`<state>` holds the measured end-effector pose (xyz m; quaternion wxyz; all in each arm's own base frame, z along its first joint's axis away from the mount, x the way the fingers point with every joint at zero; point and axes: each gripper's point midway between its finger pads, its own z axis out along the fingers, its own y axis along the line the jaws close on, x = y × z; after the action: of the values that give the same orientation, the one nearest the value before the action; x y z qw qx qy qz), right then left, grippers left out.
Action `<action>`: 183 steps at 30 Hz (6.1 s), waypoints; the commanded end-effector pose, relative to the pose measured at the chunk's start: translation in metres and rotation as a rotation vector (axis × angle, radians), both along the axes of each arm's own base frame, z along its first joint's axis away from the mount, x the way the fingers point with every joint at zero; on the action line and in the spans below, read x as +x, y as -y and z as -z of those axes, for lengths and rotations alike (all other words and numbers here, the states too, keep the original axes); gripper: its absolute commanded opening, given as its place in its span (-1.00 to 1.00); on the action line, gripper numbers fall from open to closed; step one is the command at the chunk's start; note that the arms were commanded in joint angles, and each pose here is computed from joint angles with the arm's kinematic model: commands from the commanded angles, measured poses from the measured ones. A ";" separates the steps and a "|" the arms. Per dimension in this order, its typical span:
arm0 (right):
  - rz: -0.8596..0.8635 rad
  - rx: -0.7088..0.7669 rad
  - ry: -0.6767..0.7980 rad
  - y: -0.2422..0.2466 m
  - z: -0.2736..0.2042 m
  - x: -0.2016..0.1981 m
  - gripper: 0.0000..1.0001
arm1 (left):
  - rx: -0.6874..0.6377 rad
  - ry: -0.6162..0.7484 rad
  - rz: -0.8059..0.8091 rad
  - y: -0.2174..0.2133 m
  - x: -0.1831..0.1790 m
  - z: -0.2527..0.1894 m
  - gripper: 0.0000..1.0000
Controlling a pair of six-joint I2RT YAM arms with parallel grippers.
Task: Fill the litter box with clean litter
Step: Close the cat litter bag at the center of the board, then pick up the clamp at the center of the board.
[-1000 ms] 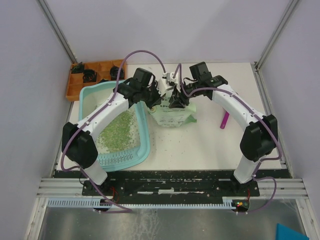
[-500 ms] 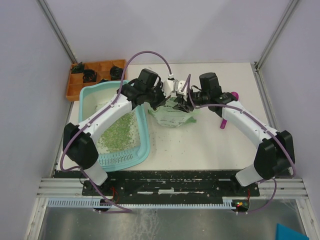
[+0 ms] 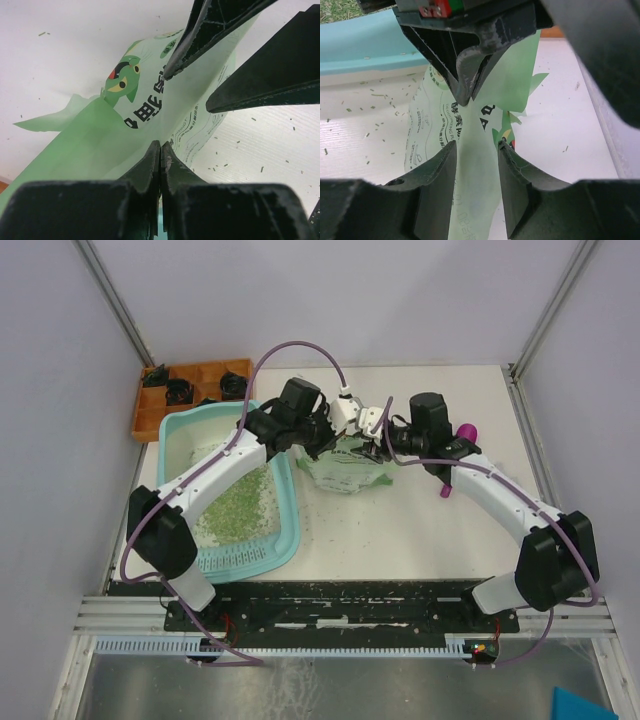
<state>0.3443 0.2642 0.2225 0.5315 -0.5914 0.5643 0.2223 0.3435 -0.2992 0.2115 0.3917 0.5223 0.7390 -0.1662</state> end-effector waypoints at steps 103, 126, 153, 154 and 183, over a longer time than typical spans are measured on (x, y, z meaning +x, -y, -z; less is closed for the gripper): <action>0.185 -0.246 -0.261 0.110 0.070 0.011 -0.96 | 0.224 0.202 -0.071 -0.031 0.042 -0.015 -0.95; 0.366 -0.281 -0.332 0.196 0.102 0.044 -0.96 | 0.188 0.249 -0.168 -0.061 0.051 -0.048 -0.95; 0.617 -0.138 -0.402 0.294 0.063 0.048 -0.96 | 0.154 0.239 -0.153 -0.052 0.049 -0.050 -0.95; 0.630 -0.118 -0.410 0.295 0.053 0.048 -0.96 | 0.149 0.240 -0.152 -0.051 0.048 -0.050 -0.95; 1.367 -0.116 -0.960 0.413 0.050 -0.017 -0.15 | -0.011 0.266 -0.243 -0.042 0.034 -0.053 -0.95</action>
<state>0.3266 -0.1270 0.1753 0.2078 -0.0228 0.9764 0.0546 0.3626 -0.2612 0.2030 0.4145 0.4958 0.7607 -0.0603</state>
